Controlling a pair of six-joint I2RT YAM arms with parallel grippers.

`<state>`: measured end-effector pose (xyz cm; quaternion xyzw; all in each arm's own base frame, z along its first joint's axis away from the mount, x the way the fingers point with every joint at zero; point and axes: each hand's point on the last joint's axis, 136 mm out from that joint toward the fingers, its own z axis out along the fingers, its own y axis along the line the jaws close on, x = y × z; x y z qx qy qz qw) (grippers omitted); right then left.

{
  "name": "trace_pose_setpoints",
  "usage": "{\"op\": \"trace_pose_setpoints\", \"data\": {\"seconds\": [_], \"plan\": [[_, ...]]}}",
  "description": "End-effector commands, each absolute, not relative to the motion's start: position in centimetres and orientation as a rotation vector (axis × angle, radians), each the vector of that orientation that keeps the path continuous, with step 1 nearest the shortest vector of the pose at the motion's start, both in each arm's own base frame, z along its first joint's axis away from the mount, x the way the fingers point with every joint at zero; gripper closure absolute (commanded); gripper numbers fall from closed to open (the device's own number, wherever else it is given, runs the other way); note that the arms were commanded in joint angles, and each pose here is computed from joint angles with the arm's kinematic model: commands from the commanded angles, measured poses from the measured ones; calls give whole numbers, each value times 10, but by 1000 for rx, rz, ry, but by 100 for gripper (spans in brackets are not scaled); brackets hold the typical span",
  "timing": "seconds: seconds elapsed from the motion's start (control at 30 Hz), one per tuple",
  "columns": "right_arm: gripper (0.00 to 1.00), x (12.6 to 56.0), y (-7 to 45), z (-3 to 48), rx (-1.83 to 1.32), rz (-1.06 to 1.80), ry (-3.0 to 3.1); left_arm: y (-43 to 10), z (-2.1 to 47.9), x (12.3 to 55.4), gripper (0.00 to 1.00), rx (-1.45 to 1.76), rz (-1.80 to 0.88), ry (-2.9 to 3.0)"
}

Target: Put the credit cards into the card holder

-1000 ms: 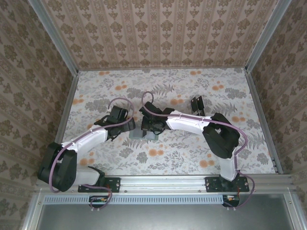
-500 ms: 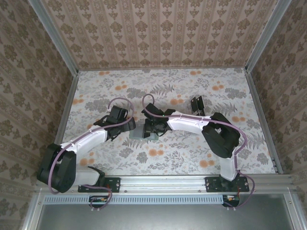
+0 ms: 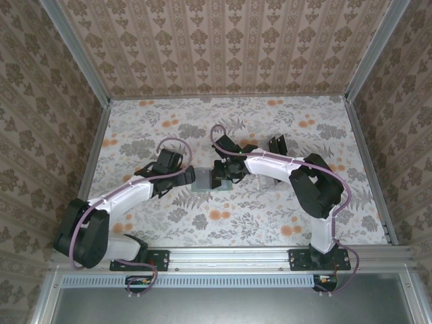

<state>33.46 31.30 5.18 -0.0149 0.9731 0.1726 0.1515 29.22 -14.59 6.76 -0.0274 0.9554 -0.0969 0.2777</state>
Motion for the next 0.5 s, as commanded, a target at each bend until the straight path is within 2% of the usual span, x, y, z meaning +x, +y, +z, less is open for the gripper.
{"op": "trace_pose_setpoints", "data": {"seconds": [0.0,0.23,0.47], "plan": [[100,316,299,39,-58,439,2871,-171,76,303,0,45,-309,2541],[100,314,296,36,-23,453,2873,-193,65,310,0,160,-263,2575],[100,313,290,30,12,462,2877,-190,44,304,0,219,-143,2645]]}}
